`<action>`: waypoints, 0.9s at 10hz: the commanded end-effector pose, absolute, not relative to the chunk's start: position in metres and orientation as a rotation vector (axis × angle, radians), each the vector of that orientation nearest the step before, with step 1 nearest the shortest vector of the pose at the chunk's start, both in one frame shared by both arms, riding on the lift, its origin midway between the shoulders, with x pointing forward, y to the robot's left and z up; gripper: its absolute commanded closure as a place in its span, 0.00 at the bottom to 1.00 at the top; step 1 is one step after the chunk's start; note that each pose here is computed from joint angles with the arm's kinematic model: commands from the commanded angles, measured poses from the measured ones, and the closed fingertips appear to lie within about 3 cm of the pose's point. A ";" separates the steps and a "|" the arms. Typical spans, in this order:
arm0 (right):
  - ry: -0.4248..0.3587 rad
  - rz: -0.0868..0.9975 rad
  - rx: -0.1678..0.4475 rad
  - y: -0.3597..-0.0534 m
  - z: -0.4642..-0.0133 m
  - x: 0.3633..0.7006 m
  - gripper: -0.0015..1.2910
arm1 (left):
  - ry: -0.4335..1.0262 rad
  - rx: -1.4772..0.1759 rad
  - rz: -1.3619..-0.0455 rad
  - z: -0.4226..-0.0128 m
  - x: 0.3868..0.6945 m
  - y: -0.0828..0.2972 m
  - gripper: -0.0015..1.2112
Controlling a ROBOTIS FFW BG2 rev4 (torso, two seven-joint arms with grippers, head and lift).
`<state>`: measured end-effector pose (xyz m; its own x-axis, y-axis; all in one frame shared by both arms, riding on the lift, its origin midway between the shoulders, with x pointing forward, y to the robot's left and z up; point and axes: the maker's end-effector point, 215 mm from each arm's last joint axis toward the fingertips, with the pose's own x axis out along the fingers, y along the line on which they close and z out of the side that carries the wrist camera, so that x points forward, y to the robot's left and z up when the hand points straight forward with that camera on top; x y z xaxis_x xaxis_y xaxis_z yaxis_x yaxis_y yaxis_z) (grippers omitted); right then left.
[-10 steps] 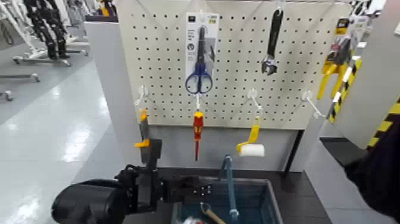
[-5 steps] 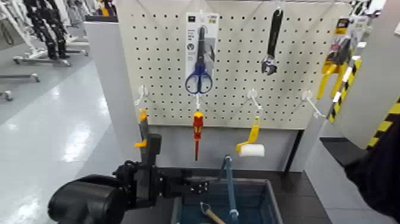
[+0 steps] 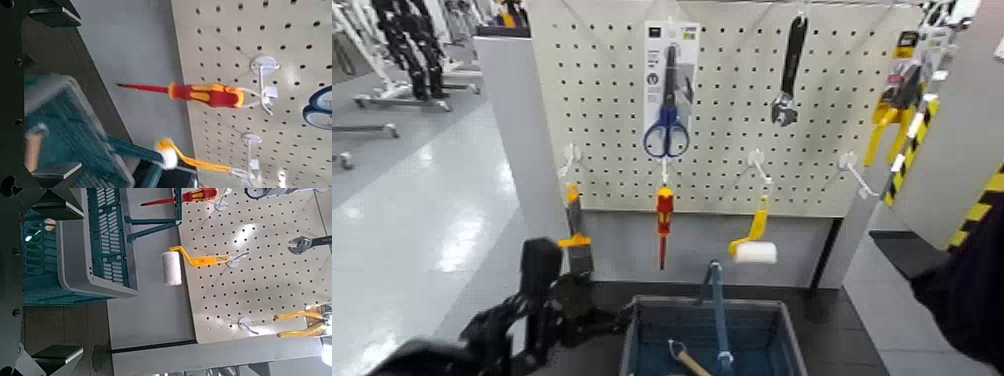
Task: Put the red glue tube into the crate.
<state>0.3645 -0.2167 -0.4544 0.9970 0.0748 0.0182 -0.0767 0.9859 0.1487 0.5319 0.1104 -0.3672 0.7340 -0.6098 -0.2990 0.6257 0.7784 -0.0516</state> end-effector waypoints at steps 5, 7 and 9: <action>-0.017 0.020 0.173 -0.226 -0.458 0.354 0.08 | 0.119 0.121 -0.190 -0.393 0.455 0.201 0.08; -0.016 0.010 0.178 -0.228 -0.458 0.353 0.08 | 0.076 0.130 -0.152 -0.388 0.443 0.212 0.09; 0.005 -0.033 0.194 -0.227 -0.464 0.348 0.07 | 0.055 0.182 -0.147 -0.387 0.438 0.220 0.09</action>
<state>0.3489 -0.2324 -0.4632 0.9994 -0.0357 -0.0035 0.0357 0.9823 0.1838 0.4396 0.2195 -0.3851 0.9886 -0.1358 -0.0643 0.1450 0.9747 0.1700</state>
